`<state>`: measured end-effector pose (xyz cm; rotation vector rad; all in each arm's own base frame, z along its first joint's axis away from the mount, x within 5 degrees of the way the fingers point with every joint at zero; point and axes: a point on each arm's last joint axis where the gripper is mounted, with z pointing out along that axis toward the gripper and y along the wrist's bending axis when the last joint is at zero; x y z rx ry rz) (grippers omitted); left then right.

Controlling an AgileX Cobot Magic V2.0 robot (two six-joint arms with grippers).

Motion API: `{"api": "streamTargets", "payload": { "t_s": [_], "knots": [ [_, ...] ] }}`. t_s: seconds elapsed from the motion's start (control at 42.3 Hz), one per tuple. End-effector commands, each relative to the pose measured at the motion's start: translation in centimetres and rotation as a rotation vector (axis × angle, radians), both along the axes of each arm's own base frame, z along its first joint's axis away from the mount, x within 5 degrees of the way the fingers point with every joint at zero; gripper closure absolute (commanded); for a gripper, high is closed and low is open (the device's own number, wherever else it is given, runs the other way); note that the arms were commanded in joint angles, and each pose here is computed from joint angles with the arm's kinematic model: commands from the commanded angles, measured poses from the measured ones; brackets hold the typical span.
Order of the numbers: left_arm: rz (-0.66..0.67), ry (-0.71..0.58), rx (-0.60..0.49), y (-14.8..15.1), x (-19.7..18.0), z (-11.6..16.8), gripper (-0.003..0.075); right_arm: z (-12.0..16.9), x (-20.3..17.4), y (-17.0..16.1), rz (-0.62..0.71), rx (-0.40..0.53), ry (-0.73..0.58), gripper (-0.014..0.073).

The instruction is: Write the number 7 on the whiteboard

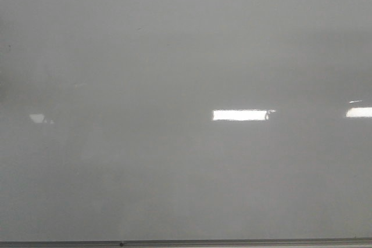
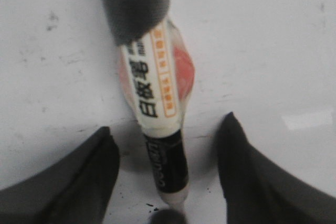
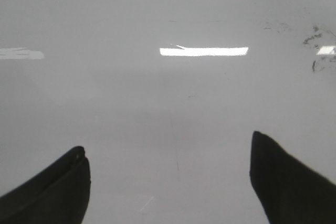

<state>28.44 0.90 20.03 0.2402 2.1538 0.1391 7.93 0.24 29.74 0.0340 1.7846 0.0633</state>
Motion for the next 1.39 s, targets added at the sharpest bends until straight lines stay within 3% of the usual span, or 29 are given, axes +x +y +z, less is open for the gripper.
{"api": "streamTargets", "payload": {
  "t_s": [0.0,0.142,0.26,0.402,0.496,0.567,0.661,0.85,1.11,1.228,1.37],
  "knots": [
    [-0.011,-0.154,-0.008,-0.1,0.9,2.2,0.0478,1.9,0.2,-0.1,-0.007,0.002,-0.106,-0.004],
    [-0.011,-0.156,-0.007,-0.1,0.9,2.2,0.0636,1.9,0.2,-0.1,-0.007,0.002,-0.106,-0.004],
    [-0.009,-0.147,-0.006,-0.1,0.8,2.3,0.0713,1.9,0.2,-0.1,-0.007,0.002,-0.106,-0.004],
    [0.025,-0.129,-0.035,-0.1,-0.1,3.3,0.0734,1.9,0.2,-0.1,-0.007,0.002,-0.106,-0.004],
    [0.115,-0.073,-0.161,-0.3,-1.4,4.3,0.0734,1.9,0.2,-0.1,-0.007,0.002,-0.106,-0.004],
    [0.142,0.029,-0.239,-0.9,-2.3,5.0,0.0734,1.9,0.2,-0.1,-0.007,0.002,-0.106,-0.004],
    [0.102,0.2,-0.25,-2.2,-3.1,5.9,0.0734,1.8,0.2,-0.1,-0.006,0.002,-0.098,-0.004],
    [-0.161,0.416,-0.118,-6.0,-4.1,9.0,0.0734,1.2,0.2,0.1,0.012,0.008,-0.023,-0.0039],
    [-0.762,0.271,0.195,-13.8,-6.8,11.9,0.0733,1.4,1.0,1.4,0.164,-0.047,0.121,-0.0039],
    [-1.024,0.162,0.306,-17.6,-9.6,12.4,0.0733,2.0,1.3,3.1,0.37,-0.119,0.201,-0.0039],
    [-1.211,0.08,0.382,-20.3,-12.0,12.6,0.0733,3.0,1.0,6.0,0.7,-0.214,0.258,-0.0039]
  ]
}}
